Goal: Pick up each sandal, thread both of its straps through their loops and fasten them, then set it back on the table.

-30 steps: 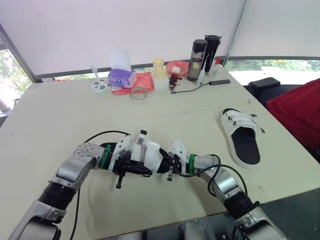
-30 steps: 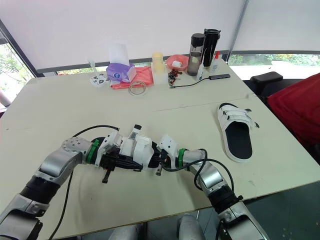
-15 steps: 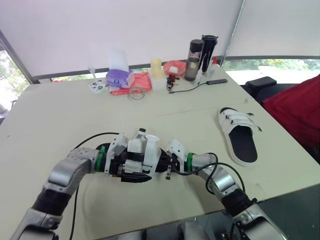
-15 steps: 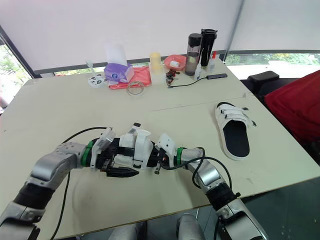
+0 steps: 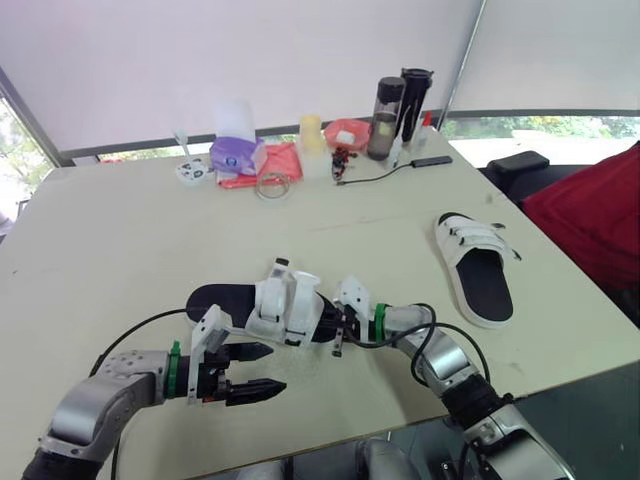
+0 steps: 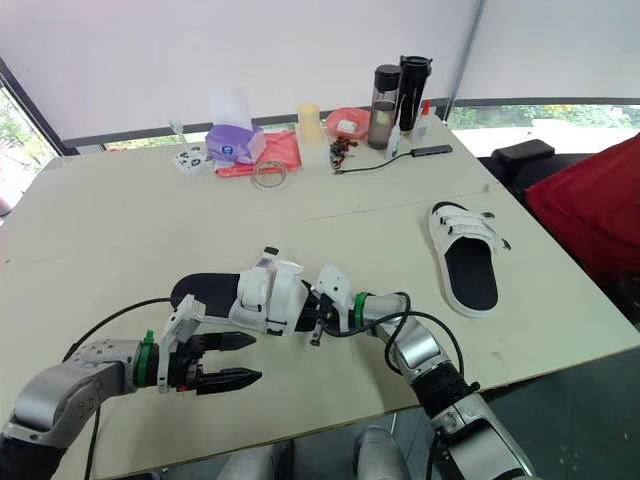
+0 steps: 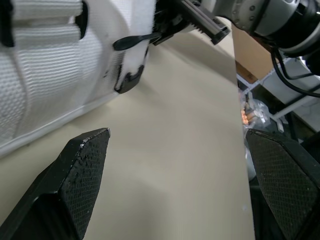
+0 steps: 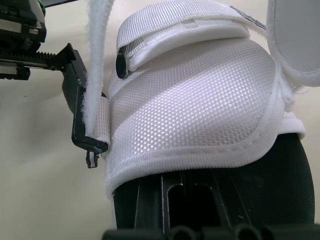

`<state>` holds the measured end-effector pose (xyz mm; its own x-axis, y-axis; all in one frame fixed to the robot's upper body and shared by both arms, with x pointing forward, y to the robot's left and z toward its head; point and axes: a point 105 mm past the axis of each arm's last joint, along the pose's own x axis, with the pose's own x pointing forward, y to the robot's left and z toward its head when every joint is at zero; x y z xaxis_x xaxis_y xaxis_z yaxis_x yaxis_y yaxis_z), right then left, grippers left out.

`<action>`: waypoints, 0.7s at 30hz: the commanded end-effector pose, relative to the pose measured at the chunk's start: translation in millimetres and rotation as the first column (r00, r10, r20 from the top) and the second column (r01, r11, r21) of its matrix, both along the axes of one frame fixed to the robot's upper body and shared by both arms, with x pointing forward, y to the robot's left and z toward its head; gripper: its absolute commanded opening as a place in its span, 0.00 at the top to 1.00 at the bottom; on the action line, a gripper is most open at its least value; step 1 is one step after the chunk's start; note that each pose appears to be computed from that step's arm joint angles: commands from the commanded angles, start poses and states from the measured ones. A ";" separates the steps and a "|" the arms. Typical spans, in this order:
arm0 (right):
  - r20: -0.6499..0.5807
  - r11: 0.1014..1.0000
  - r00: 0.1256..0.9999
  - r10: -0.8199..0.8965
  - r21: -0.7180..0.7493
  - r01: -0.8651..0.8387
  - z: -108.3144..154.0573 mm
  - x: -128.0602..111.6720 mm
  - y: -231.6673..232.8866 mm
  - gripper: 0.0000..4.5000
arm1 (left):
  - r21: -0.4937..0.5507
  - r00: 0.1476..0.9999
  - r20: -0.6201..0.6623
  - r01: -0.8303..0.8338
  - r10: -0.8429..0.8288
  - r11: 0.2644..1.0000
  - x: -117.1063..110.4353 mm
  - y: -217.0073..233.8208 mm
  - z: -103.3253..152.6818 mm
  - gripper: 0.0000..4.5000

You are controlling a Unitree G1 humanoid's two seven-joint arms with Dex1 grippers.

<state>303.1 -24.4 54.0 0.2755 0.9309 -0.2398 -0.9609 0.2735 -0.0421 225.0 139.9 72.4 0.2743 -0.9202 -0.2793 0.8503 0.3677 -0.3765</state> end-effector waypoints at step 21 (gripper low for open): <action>-0.178 0.969 0.974 -0.142 -0.227 0.099 -70.0 -6.7 -36.7 1.00 | -0.093 0.994 0.093 0.067 -0.058 0.993 21.3 -32.7 24.3 0.41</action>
<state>305.8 -27.4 53.7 0.2851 0.9271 -0.2434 -0.9580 0.2835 -0.0425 247.6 111.8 86.4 0.2581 -0.9451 -0.2006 0.8834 0.3149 -0.3470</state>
